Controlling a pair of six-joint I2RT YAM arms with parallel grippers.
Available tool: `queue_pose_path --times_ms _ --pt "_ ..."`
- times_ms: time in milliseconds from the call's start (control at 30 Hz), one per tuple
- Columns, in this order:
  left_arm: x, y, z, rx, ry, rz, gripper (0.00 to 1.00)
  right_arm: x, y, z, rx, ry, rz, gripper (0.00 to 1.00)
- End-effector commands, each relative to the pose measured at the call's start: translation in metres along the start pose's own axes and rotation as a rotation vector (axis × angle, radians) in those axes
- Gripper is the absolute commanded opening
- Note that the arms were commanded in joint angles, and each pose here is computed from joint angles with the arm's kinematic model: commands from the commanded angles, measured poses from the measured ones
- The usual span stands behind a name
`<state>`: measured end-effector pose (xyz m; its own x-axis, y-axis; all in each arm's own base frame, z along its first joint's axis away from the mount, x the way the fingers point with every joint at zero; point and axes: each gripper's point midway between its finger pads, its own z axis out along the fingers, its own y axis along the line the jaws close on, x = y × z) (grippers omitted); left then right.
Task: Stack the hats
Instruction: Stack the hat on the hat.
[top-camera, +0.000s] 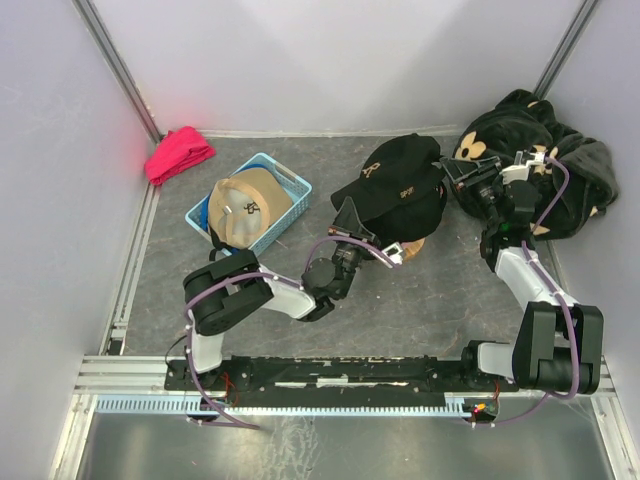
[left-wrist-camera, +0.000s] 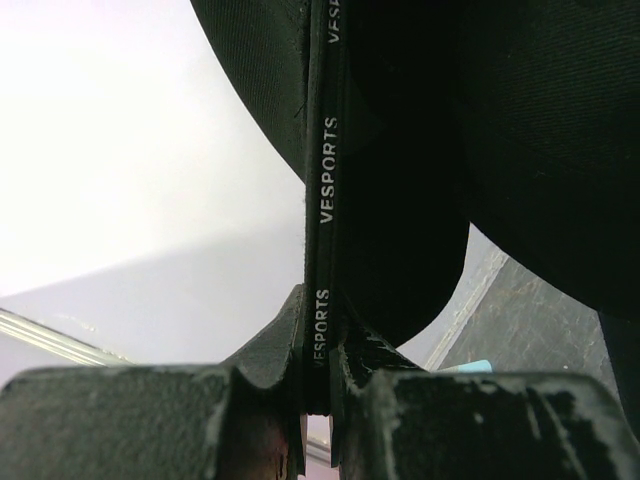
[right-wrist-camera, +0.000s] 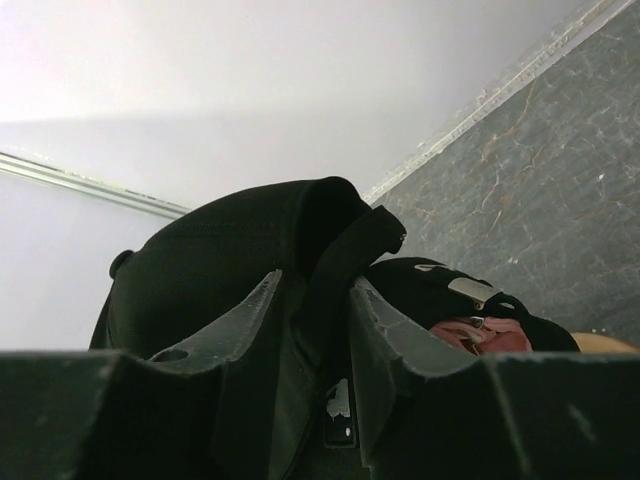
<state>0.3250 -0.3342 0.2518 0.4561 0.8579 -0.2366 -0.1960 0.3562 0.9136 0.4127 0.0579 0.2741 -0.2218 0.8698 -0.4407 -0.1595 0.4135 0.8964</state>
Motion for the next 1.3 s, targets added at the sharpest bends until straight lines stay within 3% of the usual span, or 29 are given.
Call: queue_pose_path --times_ms 0,167,267,1267 --pt "-0.008 0.065 -0.009 -0.203 -0.035 -0.117 0.03 -0.007 0.006 -0.005 -0.018 -0.034 -0.024 0.35" --pt "-0.012 0.066 -0.013 -0.198 -0.038 -0.129 0.03 -0.006 0.003 -0.009 -0.011 -0.032 -0.026 0.14" --pt "-0.014 0.065 -0.016 -0.192 -0.040 -0.125 0.03 -0.004 0.000 -0.011 -0.001 -0.031 -0.024 0.08" --pt "-0.028 0.039 -0.045 -0.100 -0.025 -0.093 0.03 0.013 -0.054 -0.033 0.148 -0.016 -0.033 0.03"
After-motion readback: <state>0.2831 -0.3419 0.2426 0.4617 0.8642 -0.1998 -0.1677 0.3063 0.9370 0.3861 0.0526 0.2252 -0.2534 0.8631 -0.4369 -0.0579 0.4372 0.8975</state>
